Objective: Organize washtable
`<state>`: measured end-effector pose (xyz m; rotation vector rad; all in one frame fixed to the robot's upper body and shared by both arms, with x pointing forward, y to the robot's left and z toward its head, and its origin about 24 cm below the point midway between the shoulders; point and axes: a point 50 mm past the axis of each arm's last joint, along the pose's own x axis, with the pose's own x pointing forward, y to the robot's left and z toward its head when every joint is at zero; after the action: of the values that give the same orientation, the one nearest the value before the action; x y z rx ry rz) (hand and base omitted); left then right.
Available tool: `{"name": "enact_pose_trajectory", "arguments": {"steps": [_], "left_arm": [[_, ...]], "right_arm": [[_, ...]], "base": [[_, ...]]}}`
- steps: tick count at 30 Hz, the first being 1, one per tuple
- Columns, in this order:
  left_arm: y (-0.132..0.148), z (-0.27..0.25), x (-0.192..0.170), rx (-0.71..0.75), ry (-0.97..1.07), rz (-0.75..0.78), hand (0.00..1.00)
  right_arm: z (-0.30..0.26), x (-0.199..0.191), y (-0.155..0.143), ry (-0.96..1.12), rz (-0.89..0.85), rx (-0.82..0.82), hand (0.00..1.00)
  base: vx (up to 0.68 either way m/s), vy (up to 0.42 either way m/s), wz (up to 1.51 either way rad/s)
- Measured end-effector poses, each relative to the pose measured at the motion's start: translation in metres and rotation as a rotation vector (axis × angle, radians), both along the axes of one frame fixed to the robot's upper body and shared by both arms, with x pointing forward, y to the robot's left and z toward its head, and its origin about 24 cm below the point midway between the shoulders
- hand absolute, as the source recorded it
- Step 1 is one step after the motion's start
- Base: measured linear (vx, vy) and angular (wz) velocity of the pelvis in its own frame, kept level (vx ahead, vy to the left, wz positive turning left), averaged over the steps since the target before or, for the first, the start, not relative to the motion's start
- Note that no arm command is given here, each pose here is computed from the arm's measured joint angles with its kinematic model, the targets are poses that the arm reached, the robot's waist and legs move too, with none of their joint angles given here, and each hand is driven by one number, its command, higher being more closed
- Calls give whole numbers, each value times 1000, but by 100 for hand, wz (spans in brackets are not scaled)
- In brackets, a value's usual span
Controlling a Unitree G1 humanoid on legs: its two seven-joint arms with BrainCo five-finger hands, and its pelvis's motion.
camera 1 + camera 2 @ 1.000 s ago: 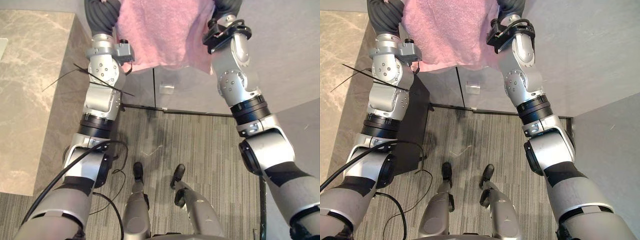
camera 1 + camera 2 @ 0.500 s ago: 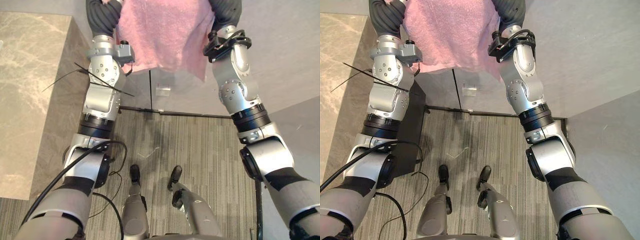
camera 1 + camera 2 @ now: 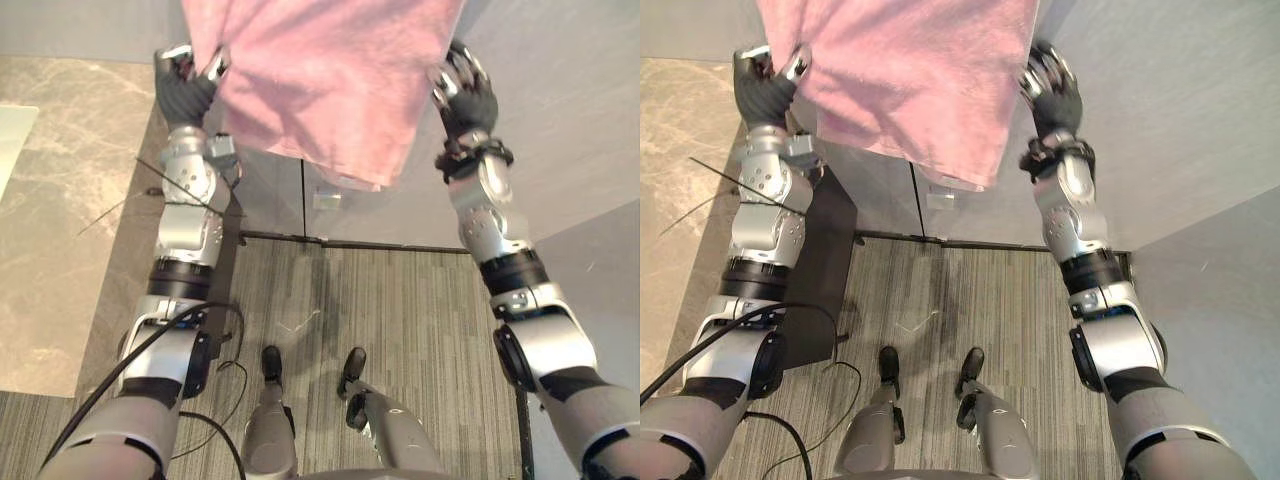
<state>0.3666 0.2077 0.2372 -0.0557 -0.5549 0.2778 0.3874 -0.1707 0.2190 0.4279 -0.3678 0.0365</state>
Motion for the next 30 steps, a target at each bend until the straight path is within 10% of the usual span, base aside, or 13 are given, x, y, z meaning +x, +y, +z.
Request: {"name": "enact_pose_trajectory", "arguments": {"steps": [17, 30], "left_arm": [[6, -179, -130, 4, 502, -188, 0], [1, -105, -152, -83, 167, -434, 0]], "right_arm": [[-191, -124, -42, 488, 67, -171, 0], [-116, -149, 92, 48, 793, 109, 0]], "base": [[27, 18, -7], [36, 43, 2]]}}
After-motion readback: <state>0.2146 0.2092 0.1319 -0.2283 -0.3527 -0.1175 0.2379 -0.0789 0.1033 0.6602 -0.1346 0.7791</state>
